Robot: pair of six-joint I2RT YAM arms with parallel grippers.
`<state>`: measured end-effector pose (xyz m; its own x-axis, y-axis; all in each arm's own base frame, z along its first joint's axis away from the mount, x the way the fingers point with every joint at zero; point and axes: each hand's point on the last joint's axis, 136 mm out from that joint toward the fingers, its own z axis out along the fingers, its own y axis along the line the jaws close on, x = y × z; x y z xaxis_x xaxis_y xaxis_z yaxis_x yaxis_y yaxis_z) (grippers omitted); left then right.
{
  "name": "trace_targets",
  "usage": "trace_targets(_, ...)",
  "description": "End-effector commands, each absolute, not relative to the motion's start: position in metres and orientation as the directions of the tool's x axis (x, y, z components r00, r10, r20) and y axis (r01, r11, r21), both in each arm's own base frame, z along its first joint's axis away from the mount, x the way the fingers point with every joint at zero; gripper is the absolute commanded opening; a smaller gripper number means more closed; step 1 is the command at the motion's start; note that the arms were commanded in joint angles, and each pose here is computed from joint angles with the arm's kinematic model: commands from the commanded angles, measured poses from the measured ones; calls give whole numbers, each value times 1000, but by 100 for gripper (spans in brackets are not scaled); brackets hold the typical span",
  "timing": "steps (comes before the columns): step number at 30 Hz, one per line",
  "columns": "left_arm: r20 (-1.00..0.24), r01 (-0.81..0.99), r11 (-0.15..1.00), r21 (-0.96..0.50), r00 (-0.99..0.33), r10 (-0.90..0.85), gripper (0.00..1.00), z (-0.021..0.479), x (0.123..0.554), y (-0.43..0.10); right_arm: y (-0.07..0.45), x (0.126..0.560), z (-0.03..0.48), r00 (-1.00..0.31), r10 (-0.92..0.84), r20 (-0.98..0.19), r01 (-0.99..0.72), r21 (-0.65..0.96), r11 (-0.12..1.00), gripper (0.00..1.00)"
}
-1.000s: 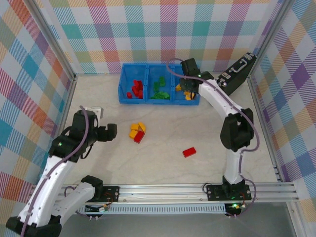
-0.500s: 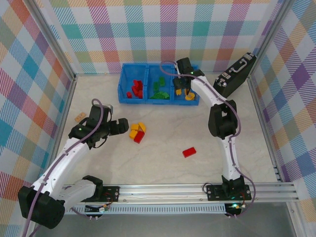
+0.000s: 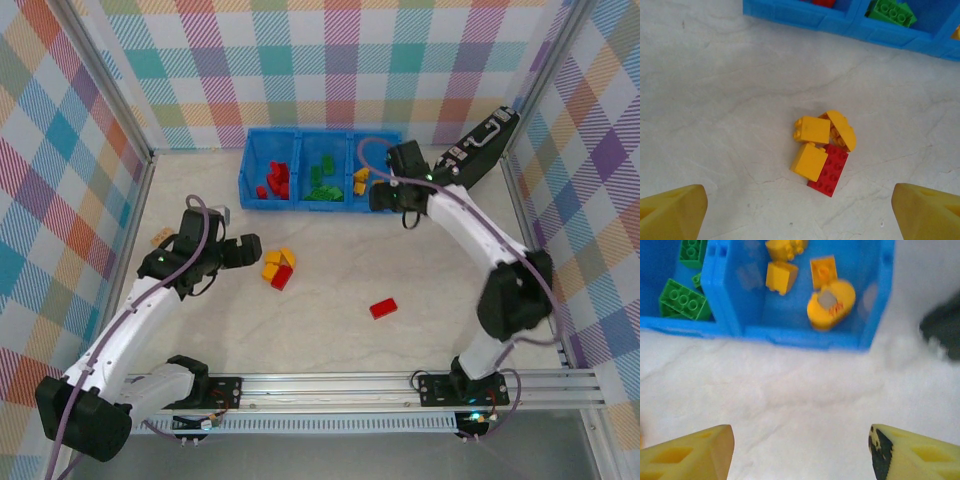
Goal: Sort the legos into containers by color
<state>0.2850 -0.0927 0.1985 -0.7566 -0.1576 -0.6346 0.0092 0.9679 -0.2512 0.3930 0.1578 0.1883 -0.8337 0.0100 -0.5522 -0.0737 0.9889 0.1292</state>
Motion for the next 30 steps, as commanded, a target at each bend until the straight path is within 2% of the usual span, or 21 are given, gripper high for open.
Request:
trace_targets(1, -686, 66, 973, -223, -719, -108, 95, 219, 292, -95, 154, 321, 145, -899, 282, -336, 206, 244, 948, 72)
trace_targets(7, -701, 99, 977, -190, -711, -64, 96, 221, 286, -93, 144, 245, 125, -821, 536, -196, 474, 288, 832, 74)
trace_targets(12, -714, 104, 976, -189, -697, -63, 97, 221, 285, -89, 144, 211, 113, -732, 663, -158, 620, 249, 744, 78)
trace_targets(21, -739, 105, 980, -167, -672, -54, 99, 227, 280, -80, 150, 195, 76, -607, 791, -79, 757, 244, 606, 78)
trace_targets(30, -737, 105, 982, -160, -674, -48, 99, 224, 278, -78, 164, 197, 50, -616, 786, -45, 760, 230, 608, 77)
